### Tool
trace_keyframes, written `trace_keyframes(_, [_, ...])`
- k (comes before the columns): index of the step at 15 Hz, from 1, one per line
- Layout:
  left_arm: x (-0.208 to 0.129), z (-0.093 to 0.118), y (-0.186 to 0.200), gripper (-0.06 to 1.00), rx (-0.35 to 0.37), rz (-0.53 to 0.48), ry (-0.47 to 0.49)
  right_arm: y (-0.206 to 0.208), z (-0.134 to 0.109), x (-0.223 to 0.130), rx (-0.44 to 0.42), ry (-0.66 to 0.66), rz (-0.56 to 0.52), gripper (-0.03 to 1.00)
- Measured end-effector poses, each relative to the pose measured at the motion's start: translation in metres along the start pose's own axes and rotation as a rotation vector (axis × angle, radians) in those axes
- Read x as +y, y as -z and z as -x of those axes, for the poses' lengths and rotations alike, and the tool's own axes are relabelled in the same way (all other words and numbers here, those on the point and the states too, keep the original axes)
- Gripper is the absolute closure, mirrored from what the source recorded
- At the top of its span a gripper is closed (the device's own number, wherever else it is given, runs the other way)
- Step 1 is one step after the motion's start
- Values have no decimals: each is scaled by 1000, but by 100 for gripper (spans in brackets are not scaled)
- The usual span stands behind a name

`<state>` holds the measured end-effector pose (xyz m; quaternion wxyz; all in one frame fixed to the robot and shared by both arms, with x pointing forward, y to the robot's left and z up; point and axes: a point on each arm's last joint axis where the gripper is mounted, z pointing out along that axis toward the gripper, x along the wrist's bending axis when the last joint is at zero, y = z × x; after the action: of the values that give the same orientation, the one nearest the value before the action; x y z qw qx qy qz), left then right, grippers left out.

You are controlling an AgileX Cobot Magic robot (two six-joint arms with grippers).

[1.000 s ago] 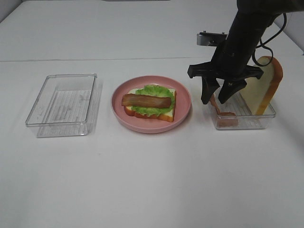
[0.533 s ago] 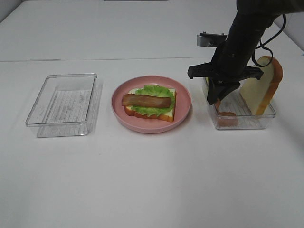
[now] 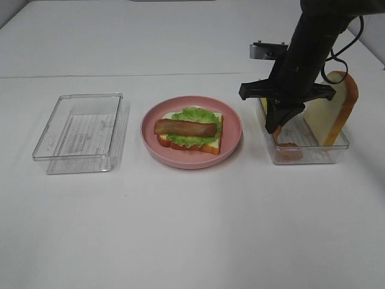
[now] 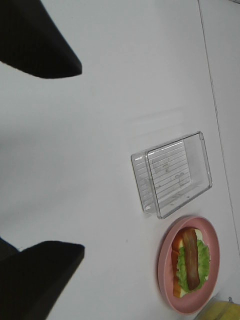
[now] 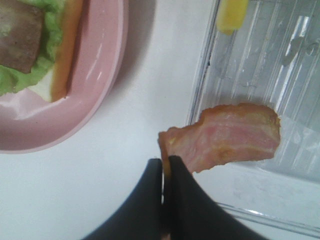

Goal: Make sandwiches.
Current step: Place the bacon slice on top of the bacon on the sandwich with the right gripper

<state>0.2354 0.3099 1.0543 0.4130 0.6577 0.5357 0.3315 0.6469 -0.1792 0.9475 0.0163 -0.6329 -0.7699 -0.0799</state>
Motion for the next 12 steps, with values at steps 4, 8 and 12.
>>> trace_keyframes(4, [0, 0, 0, 11, 0, 0, 0, 72, -8, -7, 10, 27, 167, 96])
trace_keyframes(8, [0, 0, 0, 11, 0, 0, 0, 125, -24, -18, 143, 39, 322, 96])
trace_keyframes(12, [0, 0, 0, 11, 0, 0, 0, 132, -50, -14, 445, 98, 377, 96])
